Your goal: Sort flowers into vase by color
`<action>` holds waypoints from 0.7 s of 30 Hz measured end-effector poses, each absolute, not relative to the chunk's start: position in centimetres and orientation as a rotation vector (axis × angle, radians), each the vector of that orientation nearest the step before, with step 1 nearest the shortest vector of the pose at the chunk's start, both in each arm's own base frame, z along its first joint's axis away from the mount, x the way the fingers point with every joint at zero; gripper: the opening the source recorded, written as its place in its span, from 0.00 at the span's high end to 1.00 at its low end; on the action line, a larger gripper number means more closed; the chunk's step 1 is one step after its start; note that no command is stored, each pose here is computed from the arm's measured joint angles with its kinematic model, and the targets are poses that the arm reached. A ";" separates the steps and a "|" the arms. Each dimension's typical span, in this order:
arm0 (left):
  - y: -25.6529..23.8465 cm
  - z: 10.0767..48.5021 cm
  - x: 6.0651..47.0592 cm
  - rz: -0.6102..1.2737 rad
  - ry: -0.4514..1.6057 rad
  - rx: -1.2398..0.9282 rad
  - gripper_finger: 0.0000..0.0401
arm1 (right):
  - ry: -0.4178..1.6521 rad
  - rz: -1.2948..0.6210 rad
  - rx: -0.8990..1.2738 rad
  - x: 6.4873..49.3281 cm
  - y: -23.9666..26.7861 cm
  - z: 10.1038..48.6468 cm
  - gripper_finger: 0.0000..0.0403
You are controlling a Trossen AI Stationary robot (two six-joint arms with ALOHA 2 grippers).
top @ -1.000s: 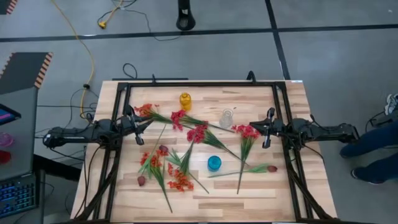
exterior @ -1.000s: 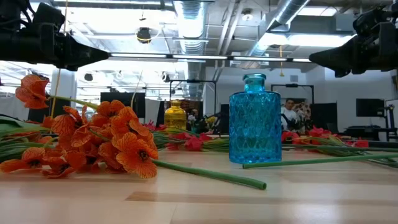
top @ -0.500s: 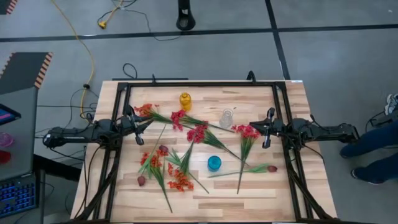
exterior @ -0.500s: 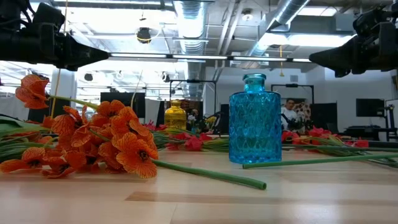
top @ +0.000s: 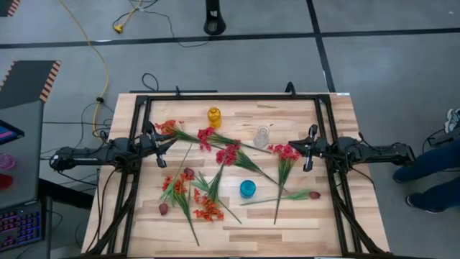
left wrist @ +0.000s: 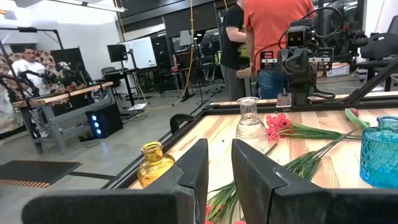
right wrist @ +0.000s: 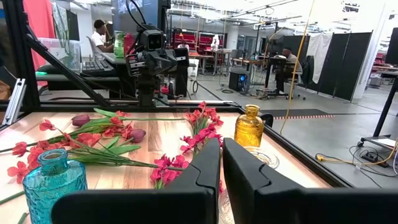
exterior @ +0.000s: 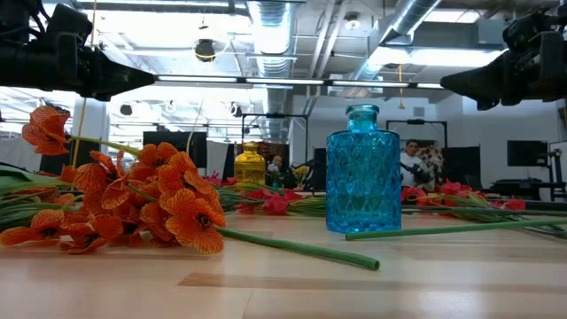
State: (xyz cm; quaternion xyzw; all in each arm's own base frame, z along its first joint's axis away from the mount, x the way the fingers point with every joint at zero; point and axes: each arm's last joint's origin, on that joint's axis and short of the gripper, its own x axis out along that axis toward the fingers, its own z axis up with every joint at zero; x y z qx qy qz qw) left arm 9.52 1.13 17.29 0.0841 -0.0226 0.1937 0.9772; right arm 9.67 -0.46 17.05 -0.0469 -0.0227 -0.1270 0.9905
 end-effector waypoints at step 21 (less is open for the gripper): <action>1.1 17.3 9.5 0.391 -0.046 0.169 0.85 | -0.141 -0.261 -0.086 9.6 -0.5 18.0 0.88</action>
